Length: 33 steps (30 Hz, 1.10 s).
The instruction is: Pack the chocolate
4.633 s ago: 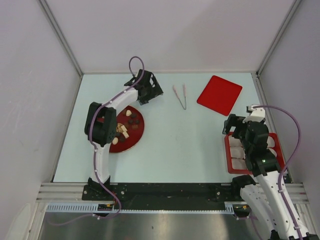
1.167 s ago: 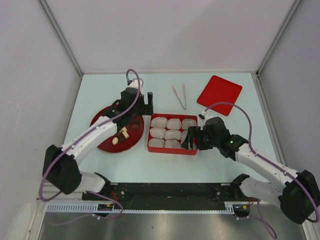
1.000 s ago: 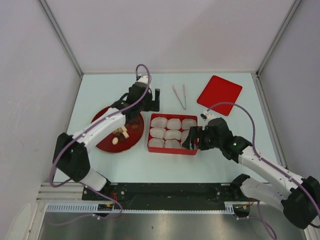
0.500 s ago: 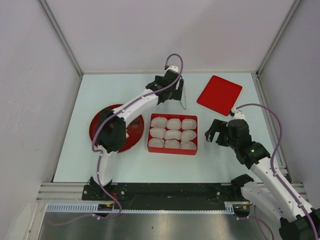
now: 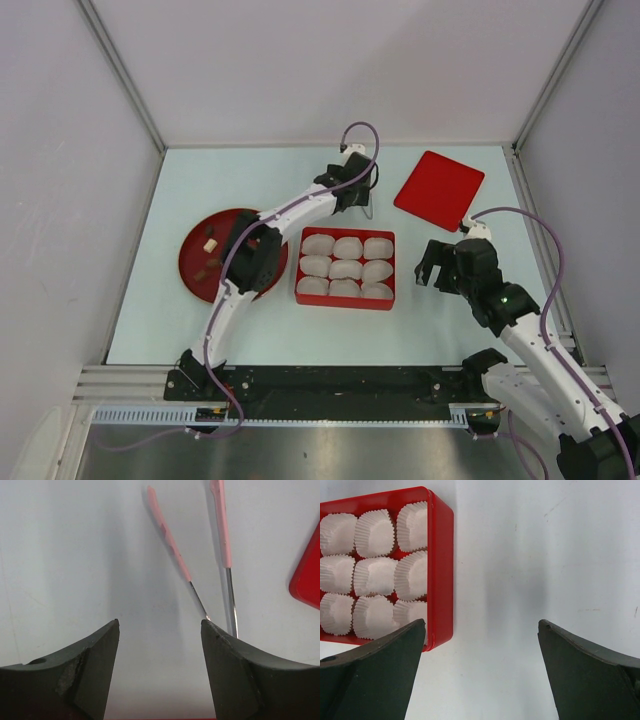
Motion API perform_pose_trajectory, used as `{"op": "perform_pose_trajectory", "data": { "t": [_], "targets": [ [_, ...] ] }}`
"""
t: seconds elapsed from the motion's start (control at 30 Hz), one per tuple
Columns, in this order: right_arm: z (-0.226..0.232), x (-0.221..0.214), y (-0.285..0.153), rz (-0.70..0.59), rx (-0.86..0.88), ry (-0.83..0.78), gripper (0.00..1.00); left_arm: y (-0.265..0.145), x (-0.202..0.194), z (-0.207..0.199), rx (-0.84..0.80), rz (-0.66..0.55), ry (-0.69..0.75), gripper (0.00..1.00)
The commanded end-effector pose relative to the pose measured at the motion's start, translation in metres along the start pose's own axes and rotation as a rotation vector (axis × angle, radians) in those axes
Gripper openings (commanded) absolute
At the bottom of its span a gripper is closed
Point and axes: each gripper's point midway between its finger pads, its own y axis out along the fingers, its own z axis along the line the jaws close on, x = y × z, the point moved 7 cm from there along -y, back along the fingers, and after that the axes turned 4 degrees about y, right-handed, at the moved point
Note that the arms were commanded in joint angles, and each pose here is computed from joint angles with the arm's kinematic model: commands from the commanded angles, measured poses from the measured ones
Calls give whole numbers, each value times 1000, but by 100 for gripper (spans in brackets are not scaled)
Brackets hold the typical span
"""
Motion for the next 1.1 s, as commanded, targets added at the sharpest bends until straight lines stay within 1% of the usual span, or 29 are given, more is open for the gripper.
{"op": "perform_pose_trajectory", "data": {
  "t": [0.0,0.17,0.3,0.47,0.67,0.8,0.87,0.93,1.07],
  "targets": [
    [-4,3,1,-22,-24,-18,100,9,22,-17,-61,-105,-101,70],
    [-4,5,0,-32,-24,-21,99,26,9,-25,-70,-87,-126,67],
    [-5,5,-1,-36,-25,-19,100,32,11,-27,-97,-71,-147,66],
    [-6,7,-2,-47,-32,-13,100,33,10,-31,-112,-60,-169,60],
    [-8,8,-3,-59,-40,-6,100,34,-12,-31,-107,53,-208,56],
    [-9,9,-2,-59,-43,-5,99,35,-28,-26,-79,125,-198,54],
    [-9,9,-2,-60,-43,-2,100,34,-32,-24,-63,137,-187,53],
    [-9,9,-2,-58,-42,-2,100,34,-35,-21,-53,148,-175,50],
    [-9,9,-2,-59,-36,-1,99,32,-29,-18,-53,135,-172,40]
  ]
}}
